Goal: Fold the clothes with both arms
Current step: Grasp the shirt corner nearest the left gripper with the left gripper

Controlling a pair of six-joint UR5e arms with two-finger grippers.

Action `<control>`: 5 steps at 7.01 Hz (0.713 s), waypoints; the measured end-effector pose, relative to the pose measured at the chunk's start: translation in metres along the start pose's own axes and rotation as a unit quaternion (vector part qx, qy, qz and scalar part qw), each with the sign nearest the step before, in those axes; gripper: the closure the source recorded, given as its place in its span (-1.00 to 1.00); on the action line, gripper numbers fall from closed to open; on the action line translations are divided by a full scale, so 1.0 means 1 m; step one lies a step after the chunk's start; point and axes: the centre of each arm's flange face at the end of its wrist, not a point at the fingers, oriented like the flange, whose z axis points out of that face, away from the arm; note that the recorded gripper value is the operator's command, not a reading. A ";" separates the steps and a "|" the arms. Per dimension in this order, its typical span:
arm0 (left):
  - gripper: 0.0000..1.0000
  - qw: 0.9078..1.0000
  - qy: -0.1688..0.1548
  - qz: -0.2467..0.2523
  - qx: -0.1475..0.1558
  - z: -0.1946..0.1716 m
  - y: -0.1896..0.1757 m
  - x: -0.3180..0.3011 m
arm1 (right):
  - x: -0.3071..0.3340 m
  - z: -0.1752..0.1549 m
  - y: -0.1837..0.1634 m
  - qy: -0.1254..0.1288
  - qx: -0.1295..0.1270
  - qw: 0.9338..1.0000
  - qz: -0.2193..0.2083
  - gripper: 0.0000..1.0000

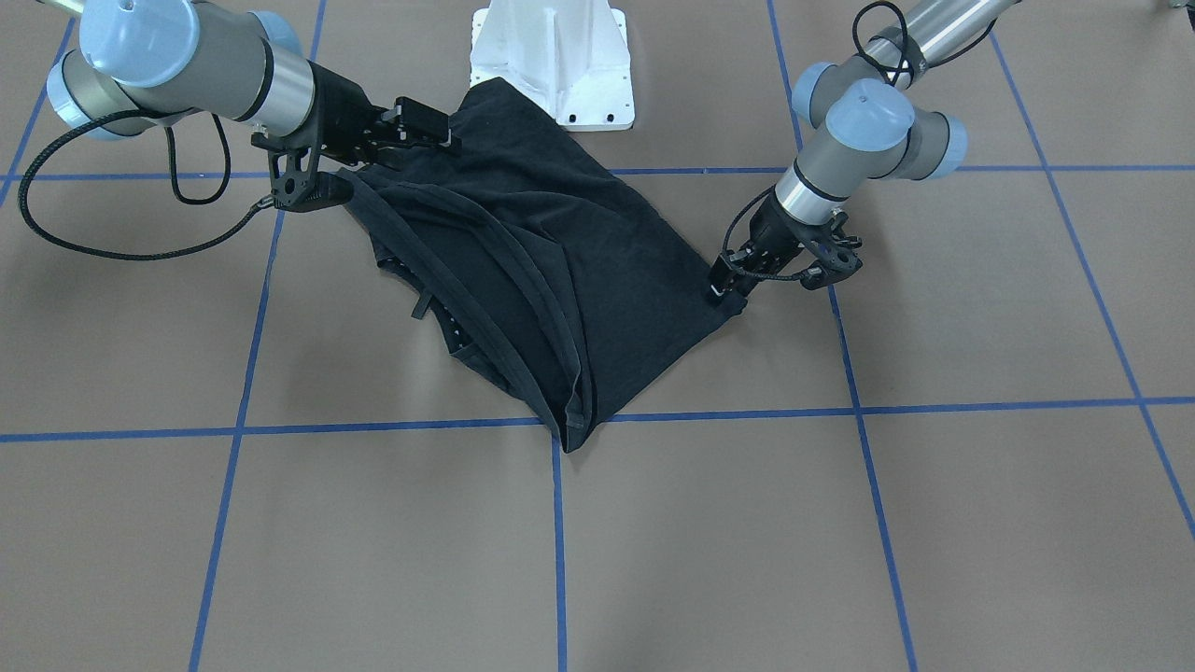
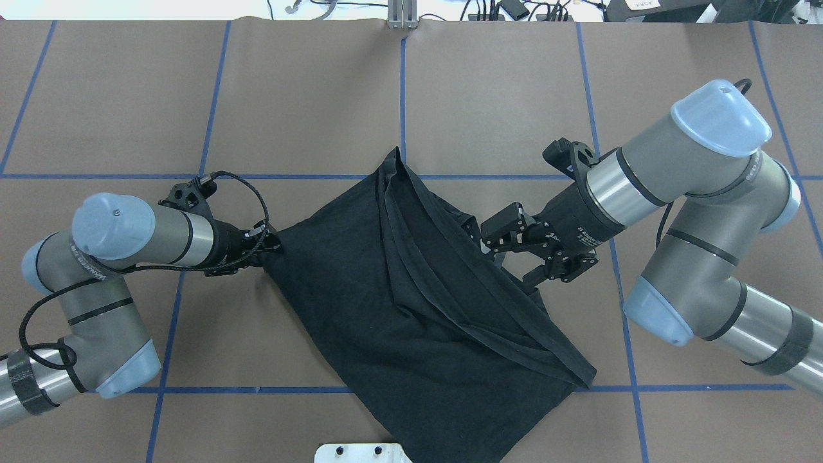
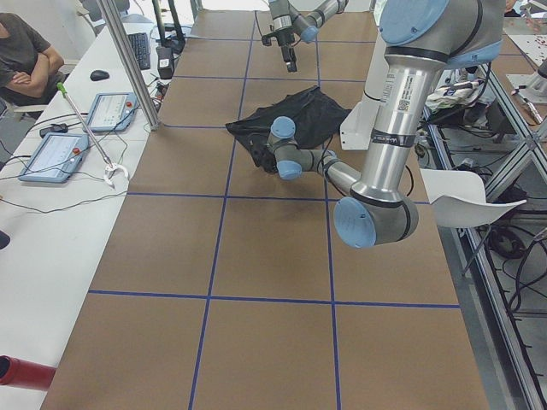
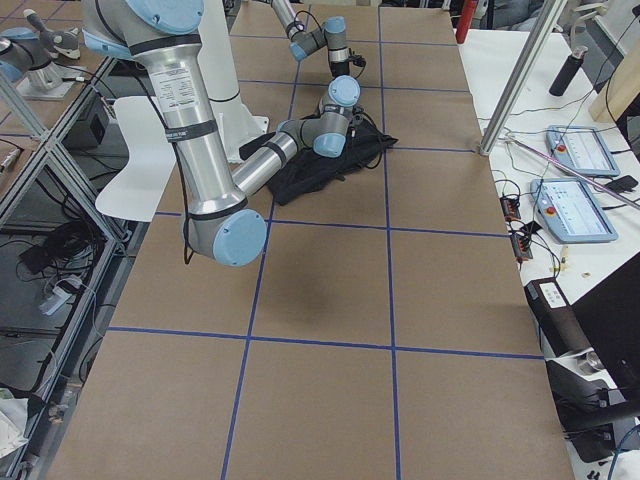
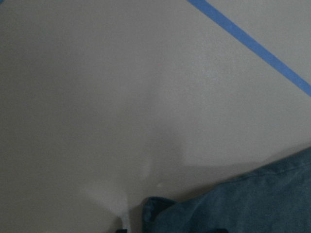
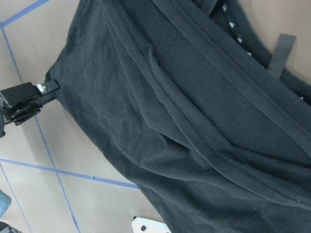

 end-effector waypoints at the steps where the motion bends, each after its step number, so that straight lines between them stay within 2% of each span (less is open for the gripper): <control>1: 1.00 1.000 0.002 0.001 -0.001 -0.001 0.001 0.003 | 0.001 0.000 0.000 0.000 0.000 1.000 0.001 -1.00; 5: 1.00 1.000 0.013 -0.001 0.002 -0.015 -0.004 0.013 | 0.003 0.000 -0.001 0.002 0.000 1.000 0.003 -1.00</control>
